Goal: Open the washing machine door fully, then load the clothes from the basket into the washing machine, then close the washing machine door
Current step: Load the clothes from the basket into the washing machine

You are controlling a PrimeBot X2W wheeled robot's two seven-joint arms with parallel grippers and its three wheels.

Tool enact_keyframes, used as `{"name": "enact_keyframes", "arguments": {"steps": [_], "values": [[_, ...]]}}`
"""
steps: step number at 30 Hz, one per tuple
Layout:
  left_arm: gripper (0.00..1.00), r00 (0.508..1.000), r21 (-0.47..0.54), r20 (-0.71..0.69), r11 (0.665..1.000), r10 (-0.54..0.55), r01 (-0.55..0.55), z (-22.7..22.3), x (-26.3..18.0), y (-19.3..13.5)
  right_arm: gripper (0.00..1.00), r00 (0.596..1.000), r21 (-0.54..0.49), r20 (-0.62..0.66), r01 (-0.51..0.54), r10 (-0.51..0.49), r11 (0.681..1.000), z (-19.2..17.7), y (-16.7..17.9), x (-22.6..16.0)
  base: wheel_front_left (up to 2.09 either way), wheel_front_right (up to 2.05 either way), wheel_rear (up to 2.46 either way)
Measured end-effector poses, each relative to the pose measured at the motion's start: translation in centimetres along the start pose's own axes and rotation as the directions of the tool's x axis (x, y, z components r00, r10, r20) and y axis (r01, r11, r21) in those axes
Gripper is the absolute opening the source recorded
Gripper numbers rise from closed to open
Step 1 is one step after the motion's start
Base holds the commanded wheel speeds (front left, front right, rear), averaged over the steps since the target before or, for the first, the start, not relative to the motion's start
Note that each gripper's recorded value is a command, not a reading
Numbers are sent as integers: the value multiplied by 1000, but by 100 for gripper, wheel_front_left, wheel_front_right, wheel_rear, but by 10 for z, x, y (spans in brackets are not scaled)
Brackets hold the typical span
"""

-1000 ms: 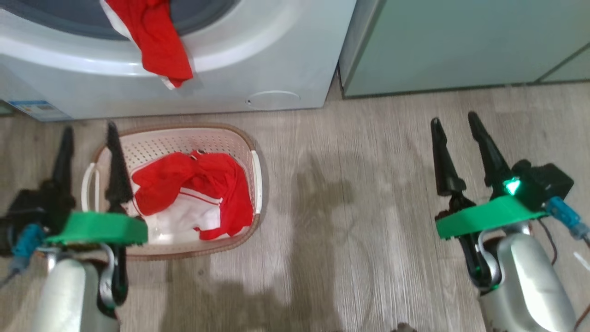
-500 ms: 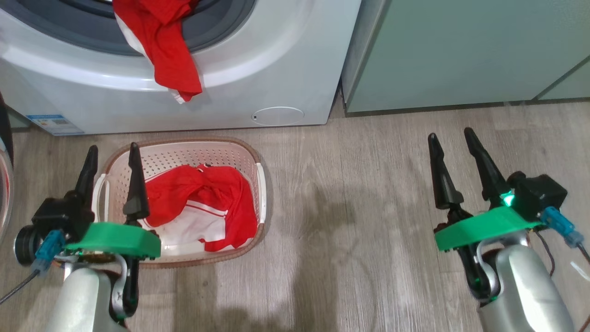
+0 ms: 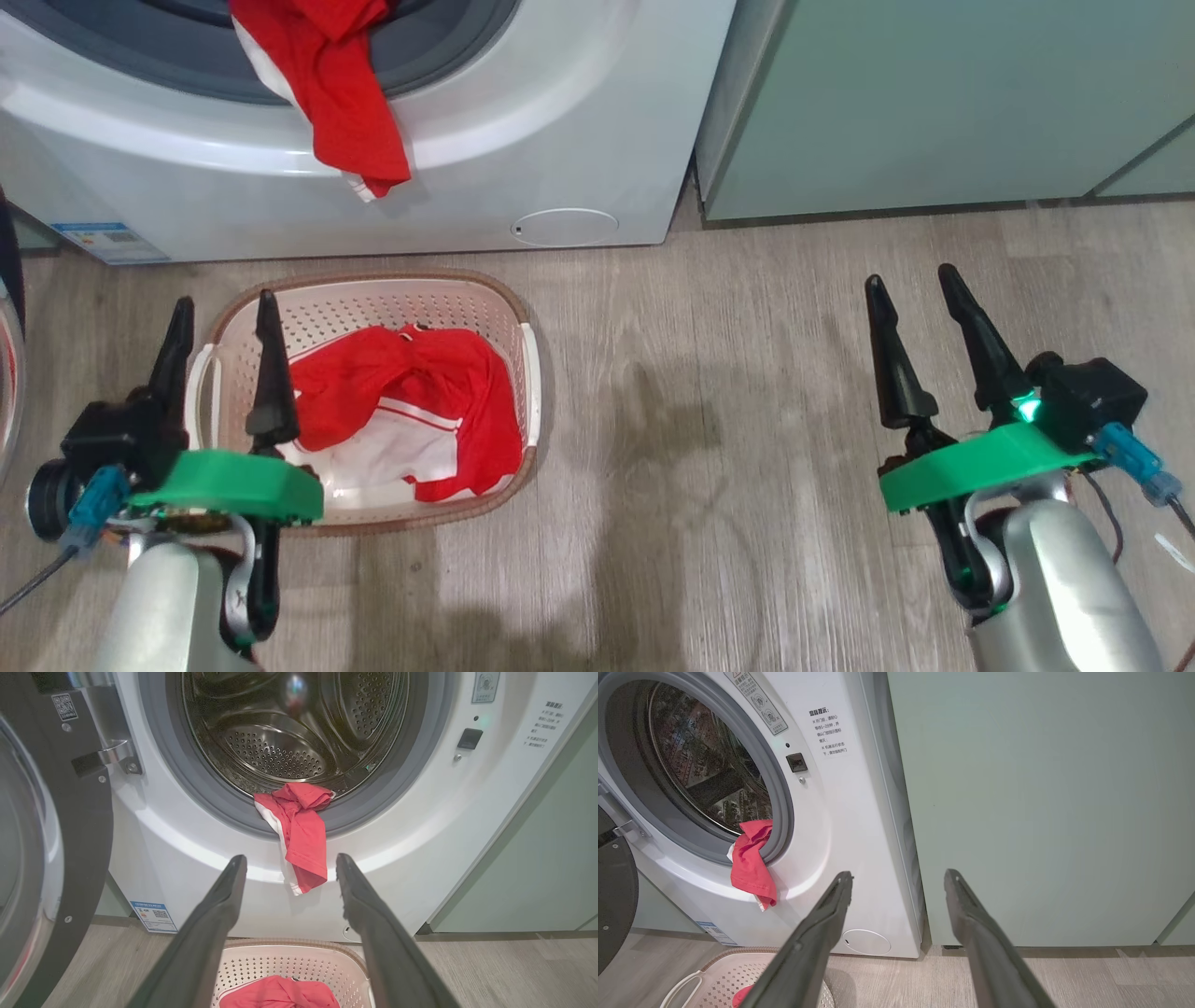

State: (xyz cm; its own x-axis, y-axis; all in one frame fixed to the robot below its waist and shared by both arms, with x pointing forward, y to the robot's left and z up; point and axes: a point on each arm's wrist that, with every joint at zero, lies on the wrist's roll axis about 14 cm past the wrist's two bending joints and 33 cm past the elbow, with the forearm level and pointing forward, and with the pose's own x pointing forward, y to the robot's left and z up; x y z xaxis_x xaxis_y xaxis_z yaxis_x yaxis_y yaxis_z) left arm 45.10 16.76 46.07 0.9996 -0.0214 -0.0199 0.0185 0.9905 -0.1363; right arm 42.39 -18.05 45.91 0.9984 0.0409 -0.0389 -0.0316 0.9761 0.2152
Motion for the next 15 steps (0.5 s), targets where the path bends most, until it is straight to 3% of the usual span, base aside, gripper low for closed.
{"name": "enact_keyframes", "arguments": {"steps": [10, 15], "values": [[100, 1000, -1, -22, 1000, 8, -8, -10, 6, 3, 100, 1000, 1, -17, -3, 3, 1000, -8, 0, 5, 0, 0, 0], [100, 998, -26, -50, 999, -43, 42, -17, 37, -10, 100, 999, 4, -43, -14, 15, 1000, -20, 3, 13, 0, 0, 0]]}}
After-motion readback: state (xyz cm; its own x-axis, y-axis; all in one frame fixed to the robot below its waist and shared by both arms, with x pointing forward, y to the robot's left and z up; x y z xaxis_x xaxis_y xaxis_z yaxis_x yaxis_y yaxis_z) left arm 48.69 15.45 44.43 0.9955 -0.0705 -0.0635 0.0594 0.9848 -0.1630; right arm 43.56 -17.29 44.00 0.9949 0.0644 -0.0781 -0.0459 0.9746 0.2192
